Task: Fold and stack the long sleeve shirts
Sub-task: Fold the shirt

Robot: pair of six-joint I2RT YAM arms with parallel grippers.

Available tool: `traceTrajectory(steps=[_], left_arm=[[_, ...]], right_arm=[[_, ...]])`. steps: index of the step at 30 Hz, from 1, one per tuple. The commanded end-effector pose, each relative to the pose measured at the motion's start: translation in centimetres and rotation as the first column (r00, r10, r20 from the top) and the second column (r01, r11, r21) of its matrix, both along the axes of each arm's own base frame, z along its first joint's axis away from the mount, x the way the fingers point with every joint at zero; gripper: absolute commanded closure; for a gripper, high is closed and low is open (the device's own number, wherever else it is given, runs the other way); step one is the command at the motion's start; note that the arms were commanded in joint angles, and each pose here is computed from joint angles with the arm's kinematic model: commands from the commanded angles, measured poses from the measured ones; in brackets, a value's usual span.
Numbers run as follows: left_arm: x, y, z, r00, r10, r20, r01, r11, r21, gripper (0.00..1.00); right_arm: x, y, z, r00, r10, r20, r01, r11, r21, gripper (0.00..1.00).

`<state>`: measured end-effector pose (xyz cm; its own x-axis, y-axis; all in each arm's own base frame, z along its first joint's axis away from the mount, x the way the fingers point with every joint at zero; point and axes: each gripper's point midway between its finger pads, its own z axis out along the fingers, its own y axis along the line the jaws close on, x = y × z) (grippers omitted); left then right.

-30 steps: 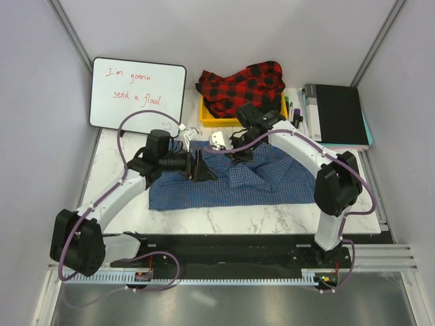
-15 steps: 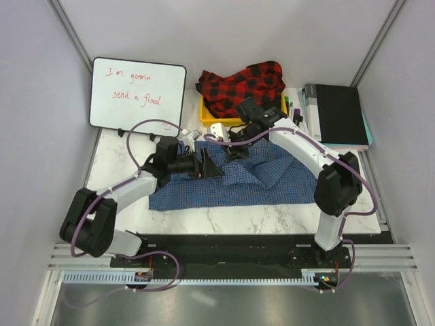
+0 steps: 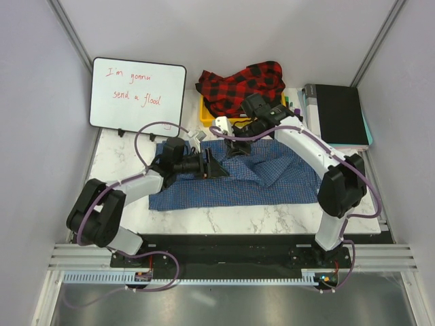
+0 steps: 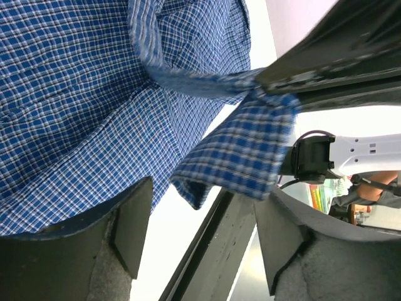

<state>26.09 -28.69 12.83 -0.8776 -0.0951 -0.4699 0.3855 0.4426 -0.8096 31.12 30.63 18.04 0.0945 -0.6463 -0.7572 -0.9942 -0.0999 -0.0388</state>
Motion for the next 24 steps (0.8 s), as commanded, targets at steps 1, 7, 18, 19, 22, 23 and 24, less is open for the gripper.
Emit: traceTrajectory(steps=[1, 7, 18, 19, 22, 23, 24], left_arm=[[1.0, -0.5, 2.1, 0.997, -0.003, 0.082, 0.005, 1.000, -0.029, 0.25], [-2.6, 4.1, 4.3, 0.808, -0.270, 0.524, 0.150, 0.954, 0.260, 0.15], [-7.6, 6.5, 6.9, -0.609, -0.549, 0.573, -0.126, 0.780, 0.613, 0.01], [-7.3, 5.6, 7.8, -0.682, -0.518, 0.516, -0.166, 0.797, 0.581, 0.01], [-7.2, 3.3, 8.8, -0.807, -0.457, 0.375, -0.227, 0.825, 0.517, 0.01], [-7.5, 2.5, 9.2, -0.834, -0.436, 0.337, -0.233, 0.834, 0.500, 0.01], [-7.5, 2.0, 9.3, -0.844, -0.427, 0.325, -0.235, 0.838, 0.493, 0.01]], right_arm=[[-0.8, 0.4, 3.8, 0.998, 0.031, 0.048, -0.036, 0.994, 0.102, 0.98], [-1.9, -0.3, 4.2, 0.998, 0.061, -0.001, -0.060, 0.989, 0.134, 1.00], [-5.5, -0.9, 3.4, 0.970, 0.183, -0.158, -0.159, 0.975, 0.155, 1.00], [-6.0, -1.1, 3.4, 0.965, 0.192, -0.178, -0.167, 0.975, 0.146, 1.00], [-7.0, -1.4, 3.0, 0.947, 0.229, -0.224, -0.201, 0.970, 0.140, 1.00], [-7.0, -1.5, 2.7, 0.943, 0.231, -0.240, -0.204, 0.970, 0.134, 1.00], [-7.1, -1.5, 2.6, 0.941, 0.234, -0.246, -0.206, 0.969, 0.133, 1.00]])
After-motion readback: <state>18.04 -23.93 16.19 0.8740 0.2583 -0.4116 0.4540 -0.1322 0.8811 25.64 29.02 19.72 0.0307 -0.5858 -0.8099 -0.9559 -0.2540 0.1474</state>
